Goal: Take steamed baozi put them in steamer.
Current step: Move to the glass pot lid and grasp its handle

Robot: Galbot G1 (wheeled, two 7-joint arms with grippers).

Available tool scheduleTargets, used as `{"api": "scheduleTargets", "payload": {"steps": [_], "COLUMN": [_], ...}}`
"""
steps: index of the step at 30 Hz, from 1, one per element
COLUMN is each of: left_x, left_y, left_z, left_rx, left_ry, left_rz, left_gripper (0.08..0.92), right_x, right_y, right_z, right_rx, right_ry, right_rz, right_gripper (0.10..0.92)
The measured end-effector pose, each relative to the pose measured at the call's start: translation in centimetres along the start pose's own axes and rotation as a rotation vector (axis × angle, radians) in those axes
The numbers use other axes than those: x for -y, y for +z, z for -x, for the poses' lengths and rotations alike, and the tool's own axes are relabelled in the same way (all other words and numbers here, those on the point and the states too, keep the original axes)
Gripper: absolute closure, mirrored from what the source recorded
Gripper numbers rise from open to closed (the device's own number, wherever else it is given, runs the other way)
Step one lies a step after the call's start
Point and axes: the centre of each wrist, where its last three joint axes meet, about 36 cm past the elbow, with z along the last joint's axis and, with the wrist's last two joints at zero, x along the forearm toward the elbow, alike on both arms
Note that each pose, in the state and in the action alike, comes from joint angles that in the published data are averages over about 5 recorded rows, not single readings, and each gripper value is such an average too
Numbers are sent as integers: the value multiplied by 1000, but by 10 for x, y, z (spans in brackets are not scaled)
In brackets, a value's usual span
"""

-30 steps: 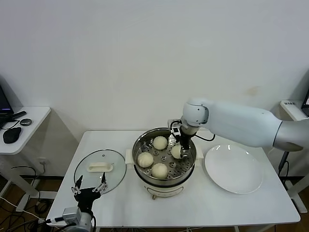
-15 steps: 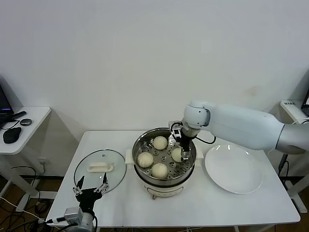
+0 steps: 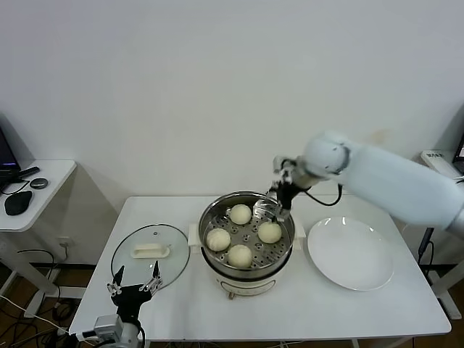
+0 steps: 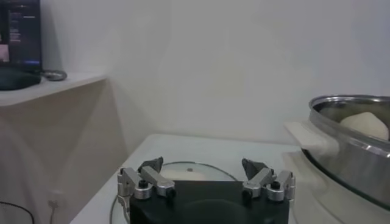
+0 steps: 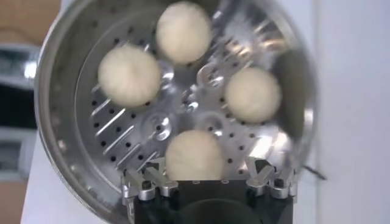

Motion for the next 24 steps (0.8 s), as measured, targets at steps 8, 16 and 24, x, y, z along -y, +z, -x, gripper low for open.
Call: {"api": "scheduleTargets", "payload": {"steps": [8,16,24], "left_x": [-1,-3,-4], "left_y": [1,1,7], "left_z": [1,5,13], "left_rx": [34,88,118], "left_ry": [8,9,-4], "left_rz": [-10,-3,45], "left_gripper": [177,177,177], "right_x": [1,-28,-92], "right_y": [55,123,206], "right_z": [-42,-47,-13], "right_rx": [365,705,906], "right_ry": [295,598,874], "right_rz": [166,396,695], "right_gripper": [200,200,200]}}
